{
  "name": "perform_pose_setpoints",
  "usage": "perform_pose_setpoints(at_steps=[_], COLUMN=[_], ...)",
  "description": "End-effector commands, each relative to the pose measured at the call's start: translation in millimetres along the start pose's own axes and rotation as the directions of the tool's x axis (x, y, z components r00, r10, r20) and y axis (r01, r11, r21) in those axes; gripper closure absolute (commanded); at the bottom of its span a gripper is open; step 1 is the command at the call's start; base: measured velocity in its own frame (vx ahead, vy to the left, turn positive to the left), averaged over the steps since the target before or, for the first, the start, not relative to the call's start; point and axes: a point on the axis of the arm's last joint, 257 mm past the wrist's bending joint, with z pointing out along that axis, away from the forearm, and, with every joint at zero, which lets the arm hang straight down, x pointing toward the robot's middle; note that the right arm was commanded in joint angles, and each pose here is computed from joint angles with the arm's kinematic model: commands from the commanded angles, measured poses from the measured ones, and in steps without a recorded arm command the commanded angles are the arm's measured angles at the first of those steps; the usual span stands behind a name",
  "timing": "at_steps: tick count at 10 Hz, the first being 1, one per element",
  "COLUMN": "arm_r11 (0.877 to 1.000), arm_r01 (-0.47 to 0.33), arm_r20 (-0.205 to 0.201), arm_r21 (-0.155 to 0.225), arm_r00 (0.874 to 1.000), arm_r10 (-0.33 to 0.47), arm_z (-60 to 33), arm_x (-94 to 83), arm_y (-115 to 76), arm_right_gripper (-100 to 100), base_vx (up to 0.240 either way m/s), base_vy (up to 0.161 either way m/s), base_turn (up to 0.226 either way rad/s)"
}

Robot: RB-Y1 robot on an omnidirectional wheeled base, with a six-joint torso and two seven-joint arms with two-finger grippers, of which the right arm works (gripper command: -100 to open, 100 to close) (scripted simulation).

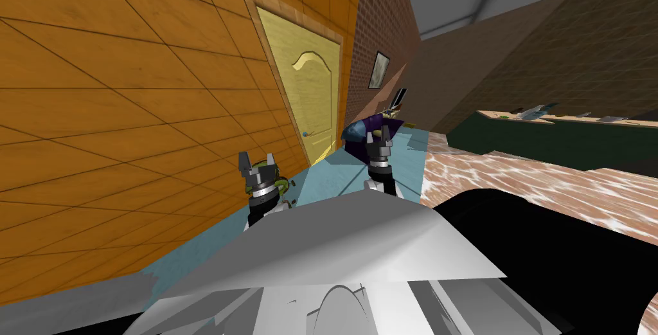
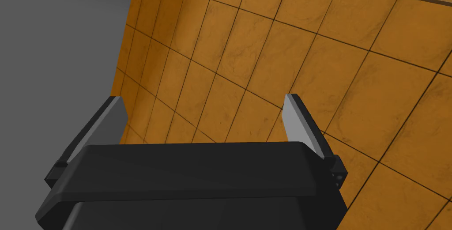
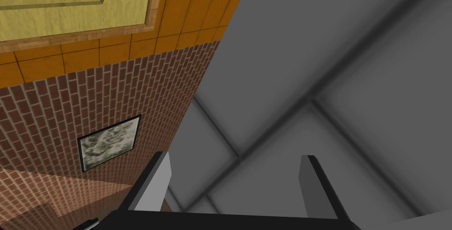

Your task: Pull the door open

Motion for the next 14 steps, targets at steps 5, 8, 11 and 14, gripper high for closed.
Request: perform_pose_setpoints(at_steps=[5, 8, 11, 14], arm_r11=[0.999, 0.996, 0.992, 0.987], arm_r01=[0.011, 0.020, 0.032, 0.041], arm_r20=[-0.010, -0.014, -0.018, -0.019], arm_r21=[0.050, 0.087, 0.124, 0.158], arm_r00=[1.000, 1.000, 0.999, 0.999], arm_r10=[-0.010, -0.019, -0.030, -0.039], arm_z=[-5.2, -9.5, -13.4, -18.1], arm_x=[-1.5, -3.5, -6.5, -9.5], arm_y=[-35.8, -62.1, -90.3, -113.9], arm_right_gripper=[-100, -100, -100, -100], base_vx=[0.047, 0.062, 0.082, 0.052], base_vy=[-0.015, -0.024, -0.036, -0.022], base_turn=[0.085, 0.114, 0.124, 0.103])
